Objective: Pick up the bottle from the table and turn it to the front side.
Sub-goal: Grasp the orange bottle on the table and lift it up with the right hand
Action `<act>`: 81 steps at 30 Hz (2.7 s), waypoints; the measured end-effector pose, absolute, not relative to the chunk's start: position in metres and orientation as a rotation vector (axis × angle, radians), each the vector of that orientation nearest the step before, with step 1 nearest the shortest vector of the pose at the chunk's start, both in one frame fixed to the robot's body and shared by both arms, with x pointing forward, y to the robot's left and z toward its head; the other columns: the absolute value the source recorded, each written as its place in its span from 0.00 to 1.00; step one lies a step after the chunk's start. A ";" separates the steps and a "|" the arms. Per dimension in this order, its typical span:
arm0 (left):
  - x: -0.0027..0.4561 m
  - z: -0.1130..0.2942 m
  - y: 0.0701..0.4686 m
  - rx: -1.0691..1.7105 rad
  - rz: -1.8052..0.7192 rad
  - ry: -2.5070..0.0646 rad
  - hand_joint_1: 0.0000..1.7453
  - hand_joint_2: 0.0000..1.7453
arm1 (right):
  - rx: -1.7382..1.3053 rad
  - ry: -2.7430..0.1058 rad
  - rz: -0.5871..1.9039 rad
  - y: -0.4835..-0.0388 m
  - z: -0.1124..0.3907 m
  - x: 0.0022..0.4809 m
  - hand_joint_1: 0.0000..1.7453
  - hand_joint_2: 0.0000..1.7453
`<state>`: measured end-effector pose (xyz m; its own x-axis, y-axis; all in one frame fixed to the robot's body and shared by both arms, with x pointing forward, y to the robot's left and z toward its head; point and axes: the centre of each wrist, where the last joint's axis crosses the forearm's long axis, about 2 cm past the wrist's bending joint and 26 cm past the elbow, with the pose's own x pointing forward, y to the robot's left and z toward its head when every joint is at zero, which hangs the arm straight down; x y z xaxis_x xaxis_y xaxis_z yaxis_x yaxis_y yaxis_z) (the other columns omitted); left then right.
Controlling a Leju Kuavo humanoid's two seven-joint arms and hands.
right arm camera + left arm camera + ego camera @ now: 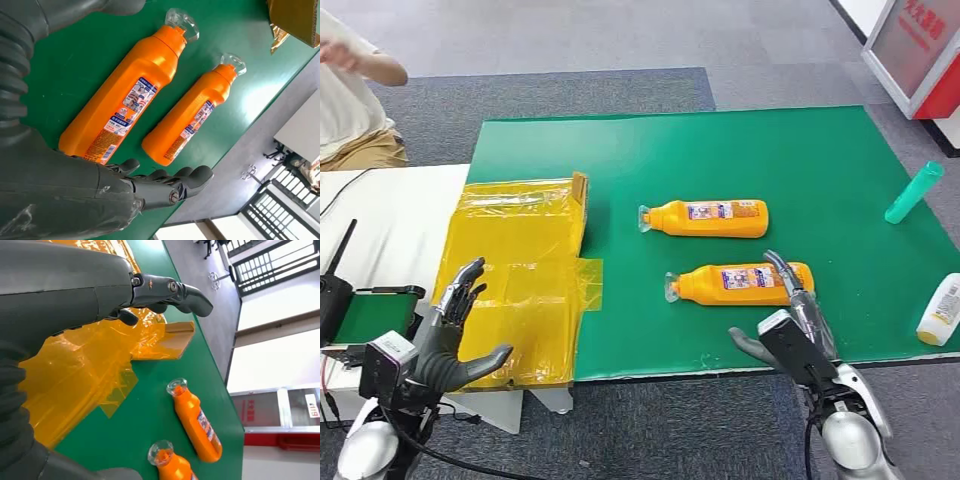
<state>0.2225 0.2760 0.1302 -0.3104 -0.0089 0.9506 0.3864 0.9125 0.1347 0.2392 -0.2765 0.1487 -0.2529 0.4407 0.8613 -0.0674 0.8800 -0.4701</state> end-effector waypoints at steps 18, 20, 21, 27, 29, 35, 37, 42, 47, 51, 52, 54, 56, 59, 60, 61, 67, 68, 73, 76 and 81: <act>0.223 0.130 0.275 -0.288 -0.400 -1.857 0.00 1.00 | -0.309 -1.776 0.514 -0.275 0.152 0.236 0.00 1.00; 0.223 0.130 0.275 -0.288 -0.400 -1.857 0.00 1.00 | -0.311 -1.777 0.515 -0.275 0.152 0.237 0.00 1.00; 0.223 0.130 0.275 -0.288 -0.400 -1.857 0.00 1.00 | -0.312 -1.778 0.516 -0.275 0.153 0.237 0.00 1.00; 0.223 0.130 0.275 -0.292 -0.403 -1.856 0.00 1.00 | -0.443 -1.716 0.598 -0.277 0.154 0.240 0.00 1.00; 0.223 0.130 0.274 -0.296 -0.404 -1.855 0.00 1.00 | -0.569 -1.650 0.685 -0.281 0.154 0.244 0.00 1.00; 0.225 0.133 0.272 -0.314 -0.413 -1.854 0.00 1.00 | -0.892 -1.460 0.887 -0.293 0.146 0.269 0.00 1.00; 0.226 0.134 0.271 -0.316 -0.414 -1.856 0.00 1.00 | -0.920 -1.413 0.929 -0.296 0.142 0.281 0.00 1.00; 0.228 0.136 0.271 -0.335 -0.417 -1.861 0.00 1.00 | -0.946 -1.285 1.025 -0.306 0.134 0.312 0.00 1.00; 0.228 0.136 0.271 -0.340 -0.418 -1.861 0.00 1.00 | -0.956 -1.217 1.057 -0.313 0.129 0.330 0.00 1.00; 0.228 0.136 0.271 -0.340 -0.418 -1.861 0.00 1.00 | -0.952 -1.191 1.065 -0.315 0.125 0.334 0.00 1.00; 0.228 0.136 0.271 -0.340 -0.418 -1.861 0.00 1.00 | -0.951 -1.186 1.067 -0.316 0.124 0.335 0.00 1.00; 0.228 0.136 0.271 -0.340 -0.418 -1.861 0.00 1.00 | -0.949 -1.180 1.070 -0.316 0.123 0.335 0.00 1.00; 0.228 0.136 0.271 -0.341 -0.418 -1.861 0.00 1.00 | -0.949 -1.174 1.073 -0.316 0.122 0.336 0.00 1.00; 0.228 0.136 0.271 -0.344 -0.415 -1.861 0.00 1.00 | -0.954 -1.156 1.087 -0.317 0.120 0.338 0.00 1.00; 0.228 0.136 0.271 -0.346 -0.414 -1.861 0.00 1.00 | -0.957 -1.149 1.093 -0.317 0.120 0.339 0.00 1.00; 0.228 0.136 0.271 -0.348 -0.413 -1.861 0.00 1.00 | -0.961 -1.142 1.101 -0.318 0.119 0.340 0.00 1.00; 0.228 0.135 0.270 -0.366 -0.423 -1.858 0.00 1.00 | -0.990 -1.081 1.174 -0.318 0.116 0.352 0.00 1.00; 0.228 0.135 0.269 -0.370 -0.423 -1.860 0.00 1.00 | -0.996 -1.065 1.192 -0.318 0.115 0.355 0.00 1.00; 0.227 0.137 0.266 -0.396 -0.434 -1.881 0.00 1.00 | -1.006 -0.993 1.325 -0.312 0.106 0.364 0.00 1.00; 0.226 0.137 0.264 -0.414 -0.444 -1.884 0.00 1.00 | -1.001 -0.979 1.392 -0.301 0.102 0.370 0.00 1.00; 0.224 0.136 0.260 -0.429 -0.449 -1.883 0.00 1.00 | -1.000 -0.964 1.451 -0.292 0.102 0.378 0.00 1.00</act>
